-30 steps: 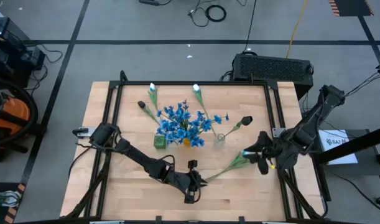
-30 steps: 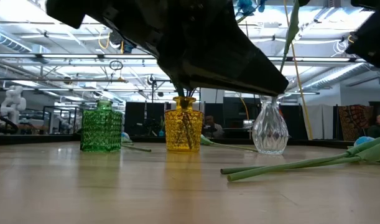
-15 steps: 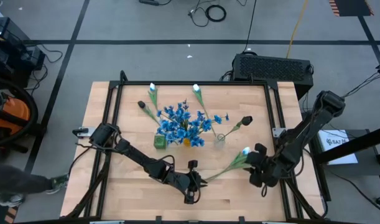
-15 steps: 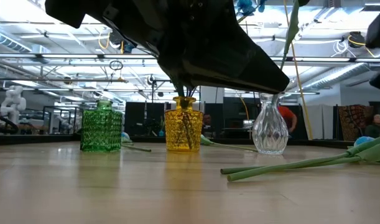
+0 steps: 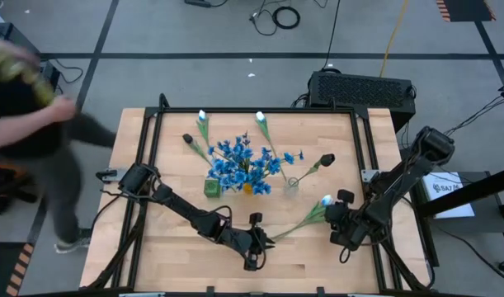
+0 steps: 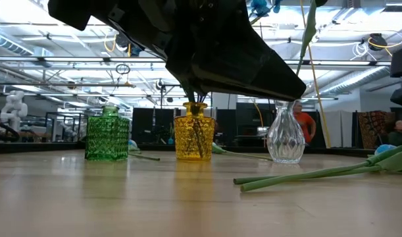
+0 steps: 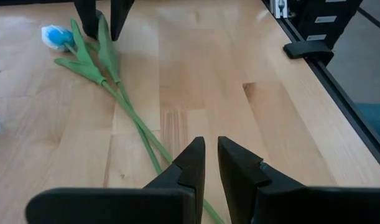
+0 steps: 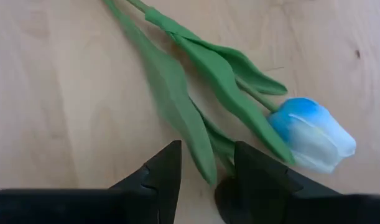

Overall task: Sort flowers into vase by color
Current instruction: Put the bottom black flower into the transparent vase

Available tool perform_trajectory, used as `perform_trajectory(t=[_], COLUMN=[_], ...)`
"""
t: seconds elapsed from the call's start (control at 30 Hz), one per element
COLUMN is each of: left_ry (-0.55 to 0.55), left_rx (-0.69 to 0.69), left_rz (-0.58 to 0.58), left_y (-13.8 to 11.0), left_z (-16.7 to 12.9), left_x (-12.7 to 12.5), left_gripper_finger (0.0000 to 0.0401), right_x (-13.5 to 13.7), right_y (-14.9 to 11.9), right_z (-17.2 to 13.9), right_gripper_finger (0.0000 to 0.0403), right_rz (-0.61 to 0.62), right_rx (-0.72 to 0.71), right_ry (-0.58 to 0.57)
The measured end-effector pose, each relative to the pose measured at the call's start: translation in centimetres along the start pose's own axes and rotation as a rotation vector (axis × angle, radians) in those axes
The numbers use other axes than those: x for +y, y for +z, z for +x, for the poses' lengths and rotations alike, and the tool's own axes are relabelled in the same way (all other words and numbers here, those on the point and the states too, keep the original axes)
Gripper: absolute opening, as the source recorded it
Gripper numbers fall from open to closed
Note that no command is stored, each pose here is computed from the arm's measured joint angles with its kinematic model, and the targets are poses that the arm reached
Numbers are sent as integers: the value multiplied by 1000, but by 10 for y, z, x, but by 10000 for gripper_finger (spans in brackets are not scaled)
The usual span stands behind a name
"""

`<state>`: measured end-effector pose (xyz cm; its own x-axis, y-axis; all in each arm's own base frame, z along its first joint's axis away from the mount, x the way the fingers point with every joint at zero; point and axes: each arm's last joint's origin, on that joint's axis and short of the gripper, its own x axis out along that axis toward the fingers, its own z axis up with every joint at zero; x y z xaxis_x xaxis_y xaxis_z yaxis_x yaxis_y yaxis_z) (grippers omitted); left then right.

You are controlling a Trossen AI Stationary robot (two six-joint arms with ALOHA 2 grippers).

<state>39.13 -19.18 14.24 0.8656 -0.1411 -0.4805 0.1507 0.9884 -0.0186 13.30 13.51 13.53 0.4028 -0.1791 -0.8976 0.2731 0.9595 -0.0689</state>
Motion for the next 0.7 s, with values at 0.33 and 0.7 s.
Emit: perform_trajectory(t=[0.33, 0.7], left_ry=[-8, -8], left_rx=[4, 4], left_rz=[32, 33], left_y=[0, 0], left_z=[0, 0], left_x=[0, 0], left_gripper_finger=[52, 52], right_x=[0, 13], right_y=[5, 21], right_z=[17, -7], right_gripper_finger=[76, 5], right_rz=[-90, -102], right_rx=[99, 218], right_ry=[-22, 126])
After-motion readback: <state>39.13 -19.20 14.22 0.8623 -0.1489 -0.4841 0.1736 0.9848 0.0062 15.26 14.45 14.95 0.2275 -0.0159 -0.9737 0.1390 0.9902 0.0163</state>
